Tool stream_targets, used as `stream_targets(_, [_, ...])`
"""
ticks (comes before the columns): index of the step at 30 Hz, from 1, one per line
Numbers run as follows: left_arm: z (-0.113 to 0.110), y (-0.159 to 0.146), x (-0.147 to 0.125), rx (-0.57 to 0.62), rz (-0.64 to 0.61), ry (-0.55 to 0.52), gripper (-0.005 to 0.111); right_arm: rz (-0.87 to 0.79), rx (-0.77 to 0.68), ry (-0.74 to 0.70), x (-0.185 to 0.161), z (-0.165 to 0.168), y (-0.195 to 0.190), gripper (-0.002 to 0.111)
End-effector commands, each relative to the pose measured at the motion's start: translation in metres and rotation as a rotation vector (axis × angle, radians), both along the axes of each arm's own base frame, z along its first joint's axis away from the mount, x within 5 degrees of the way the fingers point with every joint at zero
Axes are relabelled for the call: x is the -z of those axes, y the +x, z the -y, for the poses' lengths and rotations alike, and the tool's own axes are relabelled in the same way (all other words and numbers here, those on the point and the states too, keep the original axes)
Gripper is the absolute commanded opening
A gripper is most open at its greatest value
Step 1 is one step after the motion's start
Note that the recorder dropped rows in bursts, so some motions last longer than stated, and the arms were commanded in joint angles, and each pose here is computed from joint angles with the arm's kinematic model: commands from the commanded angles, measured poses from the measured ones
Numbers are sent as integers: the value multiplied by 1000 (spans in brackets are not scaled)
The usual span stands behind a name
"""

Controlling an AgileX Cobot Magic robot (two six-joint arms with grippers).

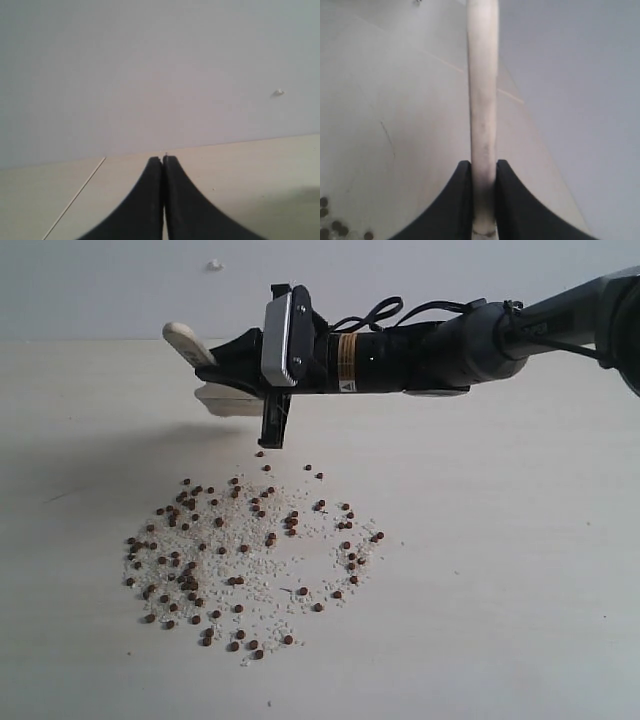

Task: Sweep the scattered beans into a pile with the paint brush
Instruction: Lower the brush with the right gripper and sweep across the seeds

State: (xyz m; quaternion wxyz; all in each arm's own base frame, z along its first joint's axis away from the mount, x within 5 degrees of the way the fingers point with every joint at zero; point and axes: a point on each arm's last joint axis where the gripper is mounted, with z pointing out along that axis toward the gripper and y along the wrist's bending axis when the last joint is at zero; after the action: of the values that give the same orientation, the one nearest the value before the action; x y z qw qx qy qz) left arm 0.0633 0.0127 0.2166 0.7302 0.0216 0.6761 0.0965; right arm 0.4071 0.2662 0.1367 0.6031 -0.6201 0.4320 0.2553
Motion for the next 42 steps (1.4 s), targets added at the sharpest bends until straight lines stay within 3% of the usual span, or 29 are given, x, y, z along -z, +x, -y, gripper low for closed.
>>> stream_targets(1, [-1, -1, 1, -9, 4, 4, 0, -56, -7, -32, 15, 2, 2, 0])
stream_targets(5, [-1, -1, 1, -9, 4, 2, 0, -218, -42, -7, 19, 1, -4, 0])
stream_targets(12, [-1, -1, 1, -9, 4, 2, 0, -400, -253, -22, 19, 1, -26, 0])
stream_targets(20, [-1, -1, 1, -9, 4, 0, 0, -508, -282, -110, 19, 3, -32, 0])
stream_targets(24, [-1, -1, 1, -9, 4, 0, 0, -597, -274, -128, 3, 0, -37, 0])
stream_targets(27, [-1, -1, 1, -9, 4, 0, 0, -551, -284, -117, -15, -2, -39, 0])
stream_targets(32, [-1, -1, 1, -9, 4, 0, 0, -210, -253, 81, -54, -6, -31, 0])
stream_targets(36, [-1, -1, 1, -9, 4, 0, 0, -20, -191, 87, -25, -21, -25, 0])
stream_targets(39, [-1, -1, 1, -9, 4, 0, 0, -16, -229, 107, -7, -41, -19, 0])
stream_targets(42, [-1, -1, 1, -9, 4, 0, 0, -122, -293, 126, 7, -53, -13, 0])
